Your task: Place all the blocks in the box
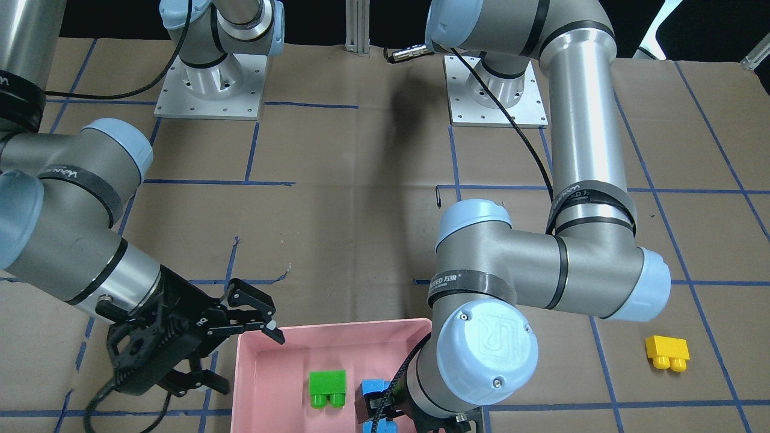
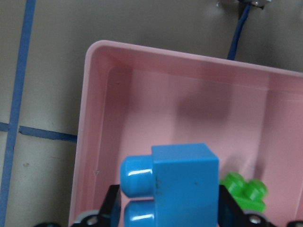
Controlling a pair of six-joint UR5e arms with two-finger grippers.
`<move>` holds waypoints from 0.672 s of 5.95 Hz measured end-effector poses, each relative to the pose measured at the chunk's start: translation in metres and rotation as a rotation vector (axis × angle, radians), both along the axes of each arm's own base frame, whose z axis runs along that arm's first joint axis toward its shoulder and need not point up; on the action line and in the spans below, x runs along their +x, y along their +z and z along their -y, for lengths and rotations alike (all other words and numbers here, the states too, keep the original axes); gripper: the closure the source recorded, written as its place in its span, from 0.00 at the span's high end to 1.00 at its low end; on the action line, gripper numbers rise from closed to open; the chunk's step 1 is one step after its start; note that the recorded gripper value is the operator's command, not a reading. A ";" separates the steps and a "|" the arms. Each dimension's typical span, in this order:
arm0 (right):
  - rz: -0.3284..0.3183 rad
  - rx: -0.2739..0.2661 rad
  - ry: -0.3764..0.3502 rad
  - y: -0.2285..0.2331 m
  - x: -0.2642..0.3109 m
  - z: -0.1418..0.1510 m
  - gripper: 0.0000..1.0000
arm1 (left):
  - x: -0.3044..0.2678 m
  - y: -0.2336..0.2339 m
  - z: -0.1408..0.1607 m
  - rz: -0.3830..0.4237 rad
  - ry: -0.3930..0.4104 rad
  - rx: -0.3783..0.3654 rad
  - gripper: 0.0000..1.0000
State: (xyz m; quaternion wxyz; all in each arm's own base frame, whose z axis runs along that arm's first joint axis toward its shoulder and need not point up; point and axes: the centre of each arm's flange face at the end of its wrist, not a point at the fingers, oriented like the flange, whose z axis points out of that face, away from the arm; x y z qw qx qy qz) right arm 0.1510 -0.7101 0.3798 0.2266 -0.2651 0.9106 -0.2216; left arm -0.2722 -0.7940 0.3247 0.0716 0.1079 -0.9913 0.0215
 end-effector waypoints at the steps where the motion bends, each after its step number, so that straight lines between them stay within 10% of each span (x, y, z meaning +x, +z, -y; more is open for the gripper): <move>1: -0.128 0.016 -0.058 0.009 -0.035 -0.012 0.99 | 0.021 0.022 0.002 -0.004 0.012 -0.027 0.99; 4: -0.306 0.151 -0.301 -0.009 -0.181 -0.078 0.98 | 0.146 0.125 -0.028 0.030 -0.094 -0.053 0.99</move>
